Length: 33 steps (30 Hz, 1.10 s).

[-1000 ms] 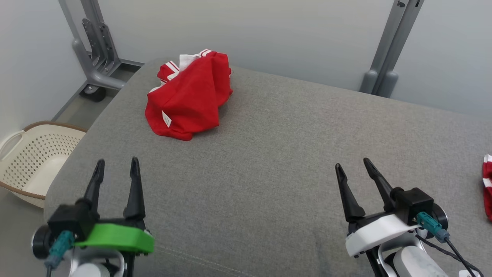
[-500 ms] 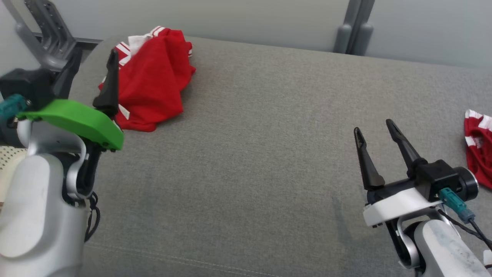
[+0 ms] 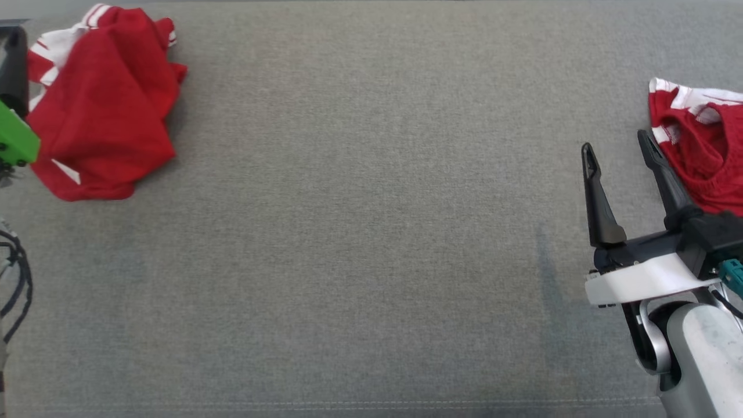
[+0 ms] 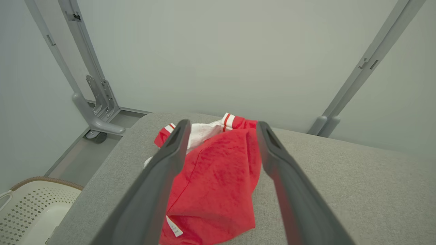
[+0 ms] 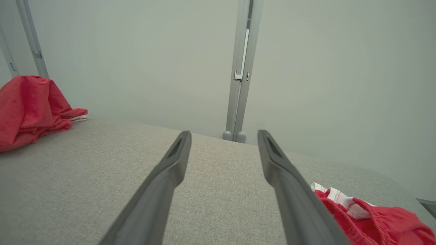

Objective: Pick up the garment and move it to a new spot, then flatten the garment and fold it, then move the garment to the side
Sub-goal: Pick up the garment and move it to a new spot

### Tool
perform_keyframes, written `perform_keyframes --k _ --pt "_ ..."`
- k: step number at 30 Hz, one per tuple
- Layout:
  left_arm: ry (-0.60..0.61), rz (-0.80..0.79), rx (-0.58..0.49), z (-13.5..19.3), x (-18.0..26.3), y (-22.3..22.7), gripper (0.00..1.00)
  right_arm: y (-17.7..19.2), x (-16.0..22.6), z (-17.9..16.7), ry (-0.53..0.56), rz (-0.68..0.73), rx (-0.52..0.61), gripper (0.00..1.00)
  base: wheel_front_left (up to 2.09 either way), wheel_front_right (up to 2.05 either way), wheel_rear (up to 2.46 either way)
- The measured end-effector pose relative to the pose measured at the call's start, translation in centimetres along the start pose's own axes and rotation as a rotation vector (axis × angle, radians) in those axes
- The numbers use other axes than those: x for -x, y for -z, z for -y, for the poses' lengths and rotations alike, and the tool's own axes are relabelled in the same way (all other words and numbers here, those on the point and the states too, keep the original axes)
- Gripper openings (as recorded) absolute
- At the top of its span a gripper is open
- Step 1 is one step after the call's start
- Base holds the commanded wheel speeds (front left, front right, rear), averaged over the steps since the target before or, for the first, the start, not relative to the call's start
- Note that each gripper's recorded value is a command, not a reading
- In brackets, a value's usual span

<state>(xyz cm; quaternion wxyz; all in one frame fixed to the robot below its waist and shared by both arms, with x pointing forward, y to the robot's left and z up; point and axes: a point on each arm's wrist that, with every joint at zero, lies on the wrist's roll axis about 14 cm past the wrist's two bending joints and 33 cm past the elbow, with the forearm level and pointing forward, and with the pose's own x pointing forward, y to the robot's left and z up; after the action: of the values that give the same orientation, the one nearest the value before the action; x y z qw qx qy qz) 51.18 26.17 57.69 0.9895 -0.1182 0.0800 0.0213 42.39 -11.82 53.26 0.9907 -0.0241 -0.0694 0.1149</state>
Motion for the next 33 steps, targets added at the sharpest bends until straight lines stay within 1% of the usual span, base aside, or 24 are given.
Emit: perform_keyframes --k 3,6,7,9,12,20,23,26,27,28,29,30,33 --pt "-0.007 -0.037 -0.005 -0.4 -1.8 1.2 1.00 0.3 -0.3 0.9 0.023 -0.007 0.004 1.00 0.00 0.00 0.00" --pt "0.014 -0.064 -0.015 0.4 -4.0 2.0 1.00 1.0 -0.4 1.9 0.048 -0.023 0.010 1.00 0.00 0.00 0.00" --pt "0.033 -0.080 -0.013 1.2 -5.4 2.5 1.00 1.5 -0.4 2.5 0.063 -0.035 0.012 1.00 0.00 0.00 0.00" --pt "0.051 -0.097 -0.006 2.0 -6.8 3.2 1.00 2.2 -0.5 3.1 0.078 -0.050 0.017 1.00 0.00 0.00 0.00" --pt "0.049 -0.142 -0.014 1.9 -8.6 5.2 1.00 3.4 -0.7 4.2 0.102 -0.077 0.029 1.00 0.00 0.00 0.00" --pt "-0.004 -0.312 -0.010 -0.1 -10.7 12.6 1.00 6.5 -1.0 5.4 0.126 -0.148 0.040 1.00 0.00 0.00 0.00" --pt "-0.018 -0.345 -0.016 -0.6 -10.9 14.1 1.00 7.0 -1.1 5.5 0.127 -0.158 0.040 1.00 0.00 0.00 0.00" --pt "-0.030 -0.362 -0.053 -1.1 -10.8 15.0 1.00 7.3 -1.2 5.5 0.126 -0.166 0.040 1.00 0.00 0.00 0.00" --pt "-0.028 -0.365 -0.066 -1.2 -10.8 15.1 0.95 7.4 -1.3 5.5 0.124 -0.165 0.040 1.00 0.00 0.00 0.00" --pt "-0.029 -0.354 -0.083 -1.4 -10.8 14.9 0.37 7.3 -1.4 5.5 0.122 -0.161 0.041 1.00 0.00 0.00 0.00" --pt "-0.029 -0.354 -0.083 -1.4 -10.8 14.9 0.00 7.3 -1.4 5.5 0.122 -0.161 0.041 1.00 0.00 0.00 0.00" --pt "-0.036 -0.327 -0.106 -1.7 -10.9 14.5 0.00 7.3 -1.6 5.4 0.119 -0.156 0.043 1.00 0.00 0.00 0.00" --pt "-0.026 -0.311 -0.109 -1.5 -10.8 14.4 0.00 7.5 -1.5 5.4 0.118 -0.160 0.047 1.00 0.00 0.00 0.00"
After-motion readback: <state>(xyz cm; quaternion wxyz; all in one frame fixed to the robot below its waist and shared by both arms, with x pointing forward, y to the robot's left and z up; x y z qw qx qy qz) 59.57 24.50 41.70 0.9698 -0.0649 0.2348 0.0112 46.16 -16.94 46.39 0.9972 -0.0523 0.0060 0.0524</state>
